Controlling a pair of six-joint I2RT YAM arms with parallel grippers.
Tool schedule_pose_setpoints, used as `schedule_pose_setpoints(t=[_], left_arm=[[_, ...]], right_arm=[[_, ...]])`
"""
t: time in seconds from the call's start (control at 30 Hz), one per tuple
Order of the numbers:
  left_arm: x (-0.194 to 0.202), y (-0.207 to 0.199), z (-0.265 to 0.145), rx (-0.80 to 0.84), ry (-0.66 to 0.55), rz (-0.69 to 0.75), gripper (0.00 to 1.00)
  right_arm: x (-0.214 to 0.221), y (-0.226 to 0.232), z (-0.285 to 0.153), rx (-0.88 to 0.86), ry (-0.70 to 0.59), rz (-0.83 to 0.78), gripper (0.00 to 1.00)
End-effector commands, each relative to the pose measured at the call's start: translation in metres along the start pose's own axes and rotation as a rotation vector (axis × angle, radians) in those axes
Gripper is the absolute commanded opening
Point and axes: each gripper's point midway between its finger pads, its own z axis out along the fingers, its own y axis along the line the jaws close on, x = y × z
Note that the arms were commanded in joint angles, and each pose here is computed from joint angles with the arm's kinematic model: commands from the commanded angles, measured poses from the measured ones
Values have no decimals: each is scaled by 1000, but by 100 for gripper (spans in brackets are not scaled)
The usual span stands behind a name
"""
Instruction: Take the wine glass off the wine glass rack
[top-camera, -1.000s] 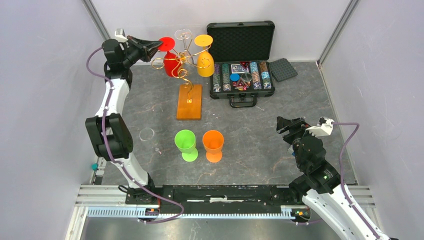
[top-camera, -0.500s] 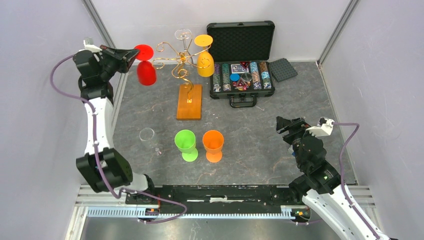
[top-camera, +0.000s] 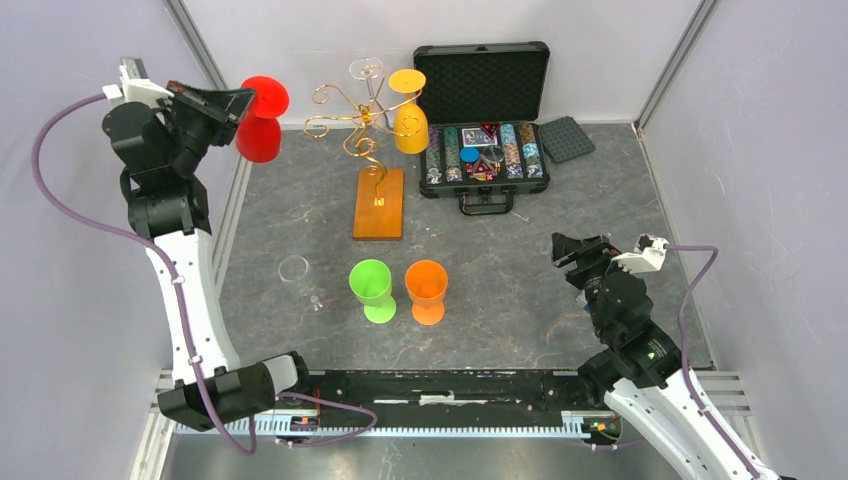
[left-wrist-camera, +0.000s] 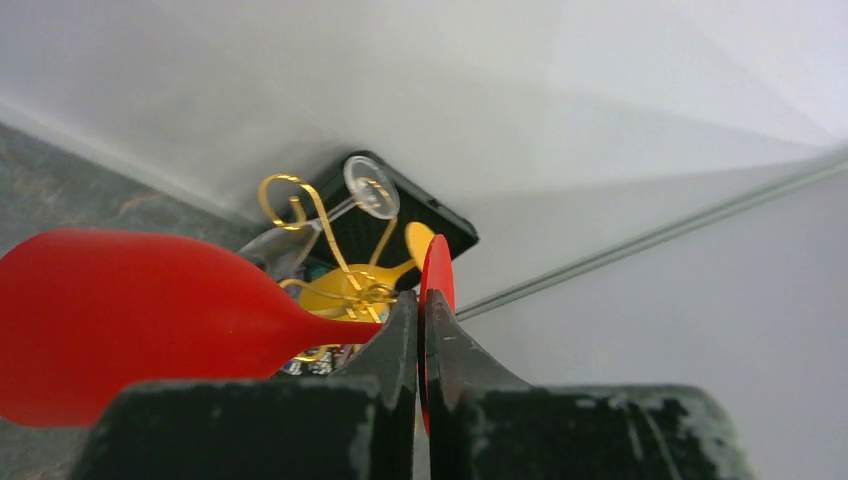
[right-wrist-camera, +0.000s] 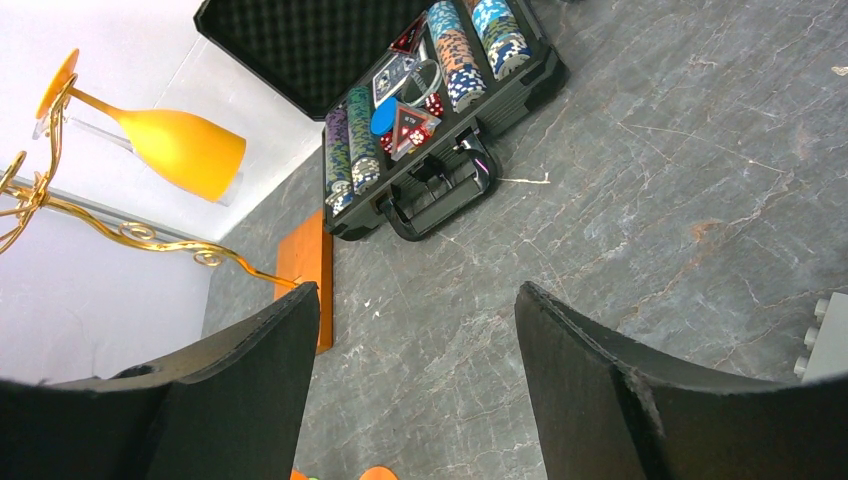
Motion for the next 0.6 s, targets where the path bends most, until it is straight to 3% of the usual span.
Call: schedule_pose_setpoints(t=[0.0,0.1,0.23,0.4,0.57], left_arm=[[-4,-78,-32,243,33,79,2],[11,-116,-54,417,132,76,2],[30,-166,-89,639,230,70,2],[54,-225,-135,932,357,-46,2],[94,-257,-158,1044,475,-133,2]], right_arm=[[-8,10,0,-27,-21,24,77],[-8,12,1,-34,-18,22,81],[-12,23,3,-62,-13,-18,98],[-11,47,4,-168,2,-59,98],[-24,95,-4,-391,-34,-75,98]])
